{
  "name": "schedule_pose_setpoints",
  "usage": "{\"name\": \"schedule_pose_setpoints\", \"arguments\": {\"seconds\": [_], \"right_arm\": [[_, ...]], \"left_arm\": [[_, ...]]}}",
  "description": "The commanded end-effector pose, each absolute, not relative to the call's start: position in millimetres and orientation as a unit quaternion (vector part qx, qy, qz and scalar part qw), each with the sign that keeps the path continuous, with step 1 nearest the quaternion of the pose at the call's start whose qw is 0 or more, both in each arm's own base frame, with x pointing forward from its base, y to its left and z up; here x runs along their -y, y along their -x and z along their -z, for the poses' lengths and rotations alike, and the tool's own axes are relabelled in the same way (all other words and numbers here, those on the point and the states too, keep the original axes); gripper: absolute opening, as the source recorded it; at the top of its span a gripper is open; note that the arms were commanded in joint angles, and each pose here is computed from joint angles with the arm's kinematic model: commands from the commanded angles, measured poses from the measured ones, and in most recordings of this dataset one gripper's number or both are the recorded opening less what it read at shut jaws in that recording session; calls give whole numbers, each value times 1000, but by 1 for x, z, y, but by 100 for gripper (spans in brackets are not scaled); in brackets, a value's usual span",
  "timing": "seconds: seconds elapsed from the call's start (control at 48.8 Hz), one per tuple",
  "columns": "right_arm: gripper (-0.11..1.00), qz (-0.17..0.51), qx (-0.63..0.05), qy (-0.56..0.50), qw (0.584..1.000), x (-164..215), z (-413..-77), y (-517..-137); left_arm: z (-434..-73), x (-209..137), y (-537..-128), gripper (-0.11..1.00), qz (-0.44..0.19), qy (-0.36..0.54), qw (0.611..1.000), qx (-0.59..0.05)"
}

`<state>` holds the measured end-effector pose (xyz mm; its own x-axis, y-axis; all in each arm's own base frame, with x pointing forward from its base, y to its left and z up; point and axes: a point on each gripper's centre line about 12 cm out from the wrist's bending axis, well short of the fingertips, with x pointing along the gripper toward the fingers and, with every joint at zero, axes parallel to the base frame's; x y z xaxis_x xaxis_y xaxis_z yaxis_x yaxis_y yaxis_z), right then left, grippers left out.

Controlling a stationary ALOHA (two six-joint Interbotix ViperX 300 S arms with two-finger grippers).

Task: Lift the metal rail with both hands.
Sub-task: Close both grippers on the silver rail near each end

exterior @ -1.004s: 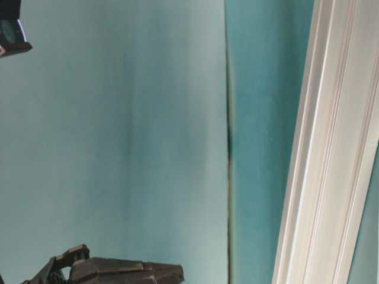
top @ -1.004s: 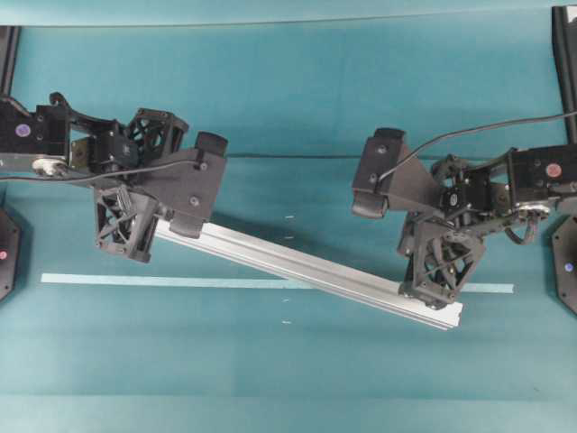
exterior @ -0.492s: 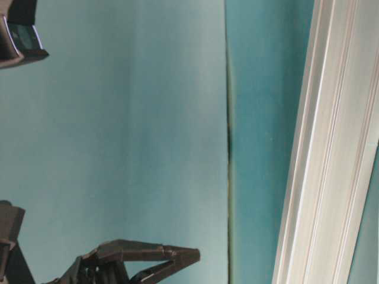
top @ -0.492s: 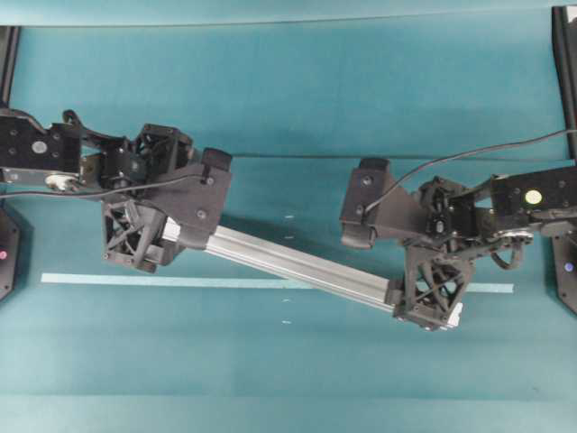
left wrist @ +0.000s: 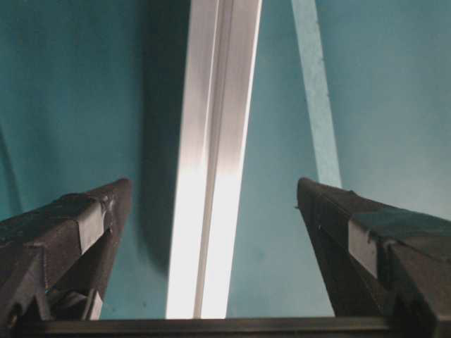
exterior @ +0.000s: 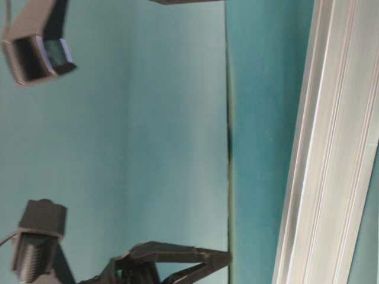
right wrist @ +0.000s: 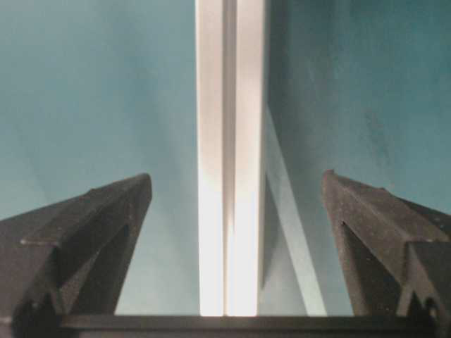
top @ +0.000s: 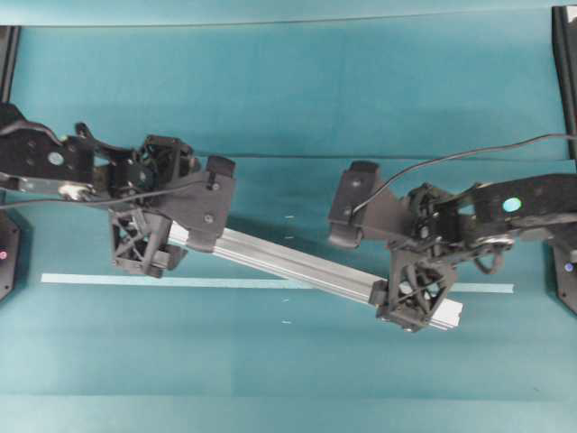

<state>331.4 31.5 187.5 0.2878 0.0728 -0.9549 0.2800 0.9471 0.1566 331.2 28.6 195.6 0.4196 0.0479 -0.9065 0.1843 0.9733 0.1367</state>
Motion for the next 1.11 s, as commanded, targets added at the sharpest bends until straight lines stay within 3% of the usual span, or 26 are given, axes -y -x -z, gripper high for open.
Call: {"name": "schedule_pose_setpoints", "arguments": {"seconds": [0.0,1.086], "right_arm": [[98,64,-601,-148,783,-35,-179,-334],[98,74,-633,-146,757,-38,-120,-321]], "left_arm": [[-193,-29,-334,98,38,-106,838,-534],[-123,-46,-331,98,29,-96,821,-562]]}}
